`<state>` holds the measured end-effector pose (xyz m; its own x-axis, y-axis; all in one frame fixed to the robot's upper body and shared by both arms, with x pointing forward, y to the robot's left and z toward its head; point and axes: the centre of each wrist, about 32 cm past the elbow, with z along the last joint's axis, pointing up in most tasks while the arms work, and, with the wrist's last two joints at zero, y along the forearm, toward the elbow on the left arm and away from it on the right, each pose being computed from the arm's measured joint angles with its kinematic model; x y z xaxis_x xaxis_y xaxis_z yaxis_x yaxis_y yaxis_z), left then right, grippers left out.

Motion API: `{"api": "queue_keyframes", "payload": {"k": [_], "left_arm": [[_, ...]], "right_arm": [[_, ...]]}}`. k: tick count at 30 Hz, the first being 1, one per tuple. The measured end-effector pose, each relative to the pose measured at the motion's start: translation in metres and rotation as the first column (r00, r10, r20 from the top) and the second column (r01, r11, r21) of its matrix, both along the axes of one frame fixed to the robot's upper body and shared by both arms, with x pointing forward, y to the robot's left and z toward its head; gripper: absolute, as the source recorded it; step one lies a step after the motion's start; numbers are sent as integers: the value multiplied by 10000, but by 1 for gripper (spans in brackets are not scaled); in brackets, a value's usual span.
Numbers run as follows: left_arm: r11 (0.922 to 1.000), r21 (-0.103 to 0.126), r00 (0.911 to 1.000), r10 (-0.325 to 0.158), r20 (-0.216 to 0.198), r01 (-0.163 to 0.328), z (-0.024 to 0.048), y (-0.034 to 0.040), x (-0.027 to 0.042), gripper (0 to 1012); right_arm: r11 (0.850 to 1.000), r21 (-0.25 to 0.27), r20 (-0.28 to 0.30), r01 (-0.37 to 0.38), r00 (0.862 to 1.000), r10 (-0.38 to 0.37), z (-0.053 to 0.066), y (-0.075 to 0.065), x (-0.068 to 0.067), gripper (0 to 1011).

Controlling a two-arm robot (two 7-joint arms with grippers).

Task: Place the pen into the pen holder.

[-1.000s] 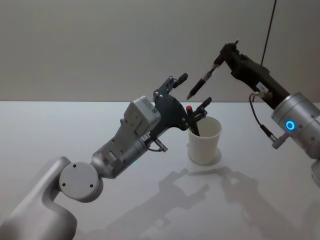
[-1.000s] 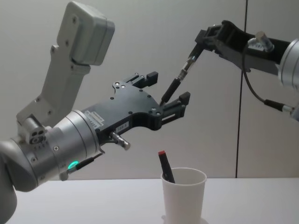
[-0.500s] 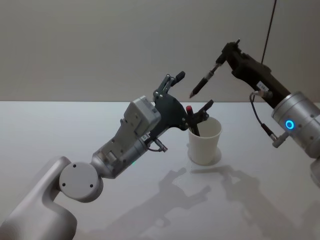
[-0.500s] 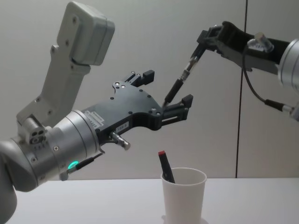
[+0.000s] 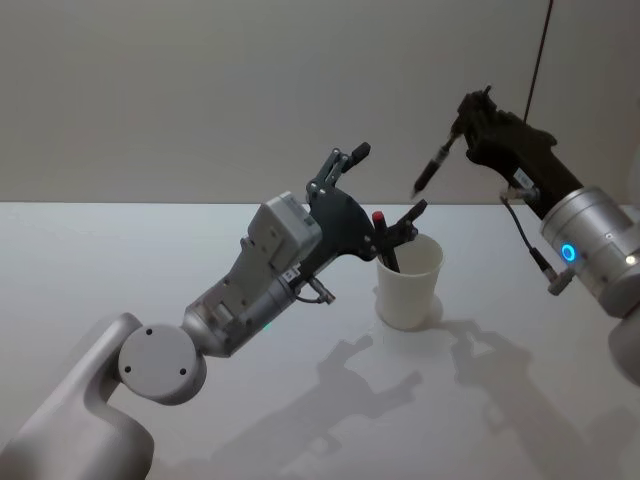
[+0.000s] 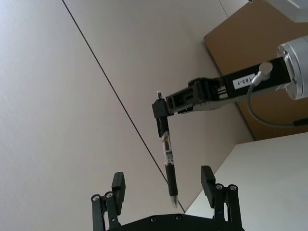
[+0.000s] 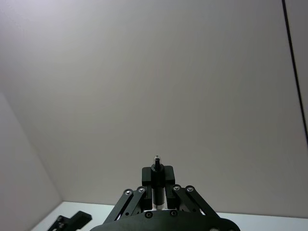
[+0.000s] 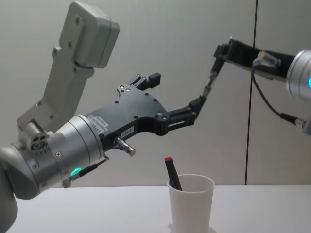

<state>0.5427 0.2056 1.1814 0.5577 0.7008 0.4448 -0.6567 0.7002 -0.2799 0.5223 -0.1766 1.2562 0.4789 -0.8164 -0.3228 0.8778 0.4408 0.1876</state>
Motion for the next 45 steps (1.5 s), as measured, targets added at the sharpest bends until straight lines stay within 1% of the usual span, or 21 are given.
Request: {"api": "queue_keyframes", "payload": {"k": [1, 3, 4, 5, 7, 8, 11, 15, 21, 28, 35, 36, 37, 40, 41, 43, 45], "left_arm": [[10000, 0, 10000, 0, 0, 0, 0, 0, 0, 1000], [10000, 0, 10000, 0, 0, 0, 0, 0, 0, 1000], [10000, 0, 10000, 0, 0, 0, 0, 0, 0, 1000], [10000, 0, 10000, 0, 0, 0, 0, 0, 0, 1000], [10000, 0, 10000, 0, 0, 0, 0, 0, 0, 1000], [10000, 0, 10000, 1, 0, -1, 0, 0, 0, 1000], [10000, 1, 10000, 0, 0, 0, 0, 0, 0, 1000], [10000, 0, 10000, 0, 0, 0, 0, 0, 0, 1000], [10000, 0, 10000, 0, 0, 0, 0, 0, 0, 999], [10000, 1, 10000, -1, 0, 1, 0, 0, 0, 1000], [10000, 1, 10000, -1, 0, 1, 0, 0, 0, 1000], [10000, 0, 10000, 0, 0, 0, 0, 0, 0, 1000], [10000, 1, 10000, -1, 0, 1, 0, 0, 0, 1000], [10000, 1, 10000, 0, 0, 0, 0, 0, 0, 1000], [10000, 0, 10000, 0, 0, 0, 0, 0, 0, 999], [10000, 1, 10000, 0, 0, 0, 0, 0, 0, 1000], [10000, 1, 10000, -1, 0, 1, 0, 0, 0, 1000]], "right_arm": [[9996, -224, 18, 174, 9998, -174, -8, 13, 4, 145], [9986, -430, 20, 324, 9995, -323, -18, 23, 10, 145], [9966, -668, 29, 477, 9989, -476, -28, 34, 16, 145], [9966, -668, 29, 477, 9989, -476, -28, 34, 16, 145], [9931, -974, 2, 658, 9978, -661, -47, 51, 28, 145], [9896, -1211, -24, 780, 9969, -789, -60, 61, 35, 145], [9846, -1502, -87, 897, 9957, -921, -83, 78, 49, 145], [9733, -2019, -176, 1093, 9932, -1152, -121, 109, 71, 145], [9605, -2493, -293, 1235, 9904, -1349, -173, 139, 100, 145], [9566, -2639, -375, 1233, 9897, -1379, -222, 152, 127, 145], [9613, -2520, -351, 1110, 9917, -1237, -279, 149, 153, 146], [9631, -2465, -327, 1077, 9923, -1193, -289, 147, 159, 180], [9639, -2441, -324, 1066, 9925, -1179, -295, 146, 163, 180], [9662, -2365, -314, 1023, 9931, -1128, -314, 145, 172, 249], [9675, -2322, -317, 999, 9934, -1102, -327, 143, 179, 305], [9695, -2252, -305, 969, 9939, -1064, -340, 142, 188, 340], [9708, -2203, -289, 954, 9941, -1043, -347, 140, 194, 419]]}}
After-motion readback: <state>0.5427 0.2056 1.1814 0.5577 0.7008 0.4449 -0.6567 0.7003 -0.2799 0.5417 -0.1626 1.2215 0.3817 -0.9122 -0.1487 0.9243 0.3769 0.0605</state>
